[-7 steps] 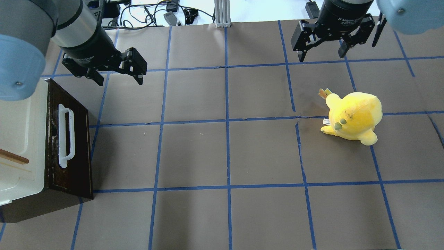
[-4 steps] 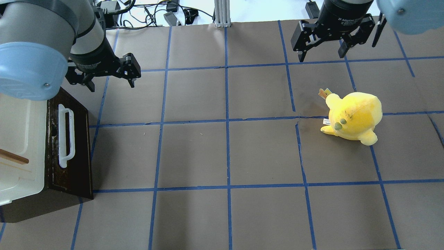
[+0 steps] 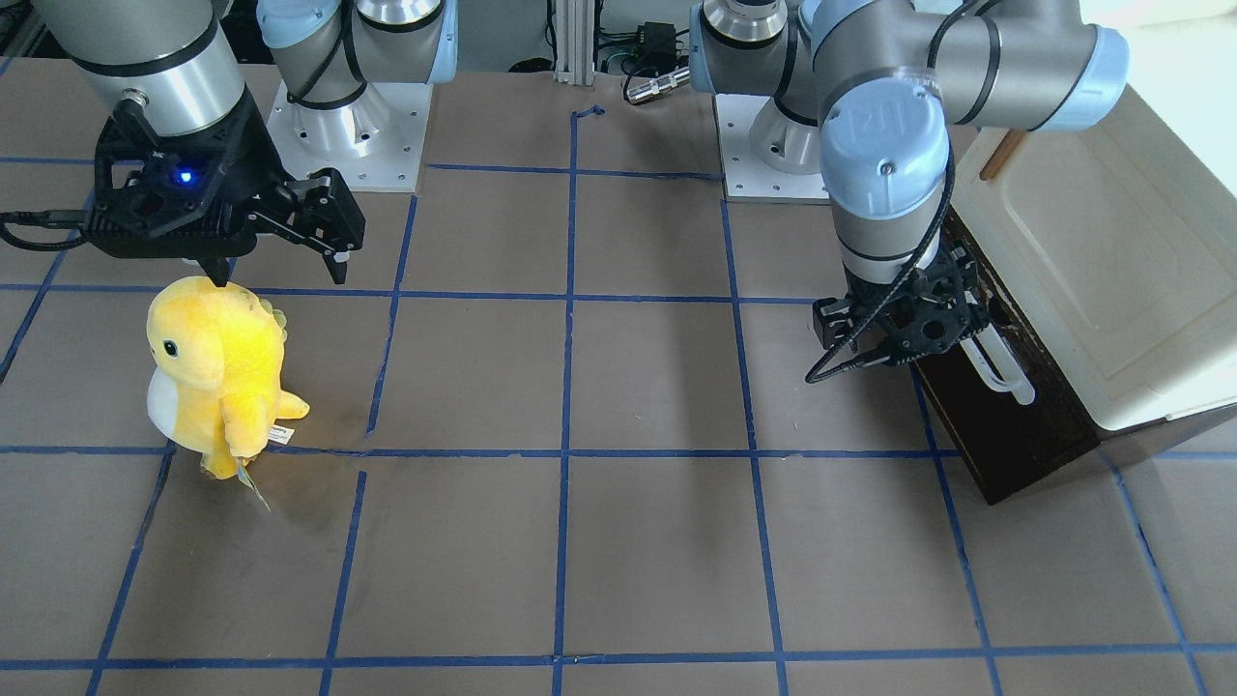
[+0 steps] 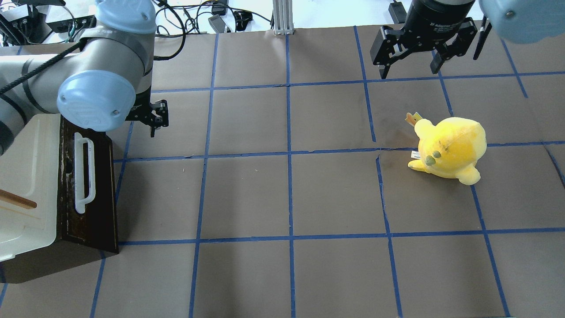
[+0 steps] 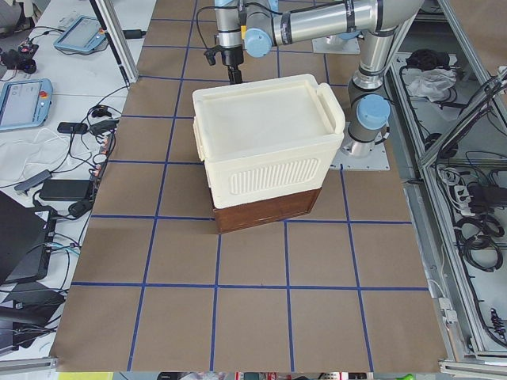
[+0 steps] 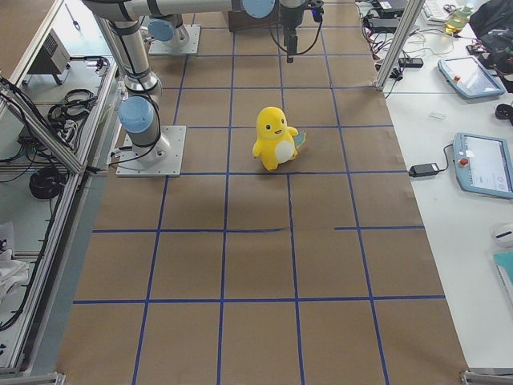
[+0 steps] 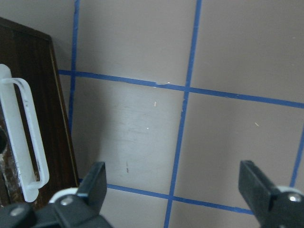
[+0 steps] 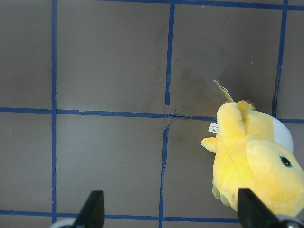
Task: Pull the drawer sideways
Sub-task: 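Lower the left gripper onto the white drawer handle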
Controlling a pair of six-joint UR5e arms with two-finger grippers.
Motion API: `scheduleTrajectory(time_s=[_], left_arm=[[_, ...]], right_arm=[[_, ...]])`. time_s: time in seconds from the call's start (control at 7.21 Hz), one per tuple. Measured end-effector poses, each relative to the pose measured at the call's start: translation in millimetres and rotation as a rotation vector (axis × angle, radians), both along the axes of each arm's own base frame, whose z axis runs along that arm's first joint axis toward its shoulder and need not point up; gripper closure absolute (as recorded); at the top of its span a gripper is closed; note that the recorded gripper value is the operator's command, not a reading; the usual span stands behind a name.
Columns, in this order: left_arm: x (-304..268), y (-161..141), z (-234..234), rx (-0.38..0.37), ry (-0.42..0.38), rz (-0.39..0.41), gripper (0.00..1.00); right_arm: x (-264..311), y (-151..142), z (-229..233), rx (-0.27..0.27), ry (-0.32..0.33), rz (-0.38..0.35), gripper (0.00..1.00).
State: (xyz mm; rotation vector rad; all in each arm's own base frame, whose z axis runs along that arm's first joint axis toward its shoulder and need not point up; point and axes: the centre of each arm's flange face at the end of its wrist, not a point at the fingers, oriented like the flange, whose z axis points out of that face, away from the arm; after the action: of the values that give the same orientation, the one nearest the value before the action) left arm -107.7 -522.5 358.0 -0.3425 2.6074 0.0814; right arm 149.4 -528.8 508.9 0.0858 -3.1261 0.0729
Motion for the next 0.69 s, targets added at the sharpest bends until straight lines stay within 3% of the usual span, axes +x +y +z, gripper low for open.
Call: scheduleTrajectory(time_s=[0.28,0.69], left_arm=[[5.3,-4.8,-36.5,0.040,-0.154,0.033,0.00],[9.7,-7.4,-79.7,0.130,-0.392,-0.040,0.00]], right_arm=[[0.0,0.0,0.0,0.000,0.000,0.000,0.00],[0.0,0.0,0.0,0.000,0.000,0.000,0.00]])
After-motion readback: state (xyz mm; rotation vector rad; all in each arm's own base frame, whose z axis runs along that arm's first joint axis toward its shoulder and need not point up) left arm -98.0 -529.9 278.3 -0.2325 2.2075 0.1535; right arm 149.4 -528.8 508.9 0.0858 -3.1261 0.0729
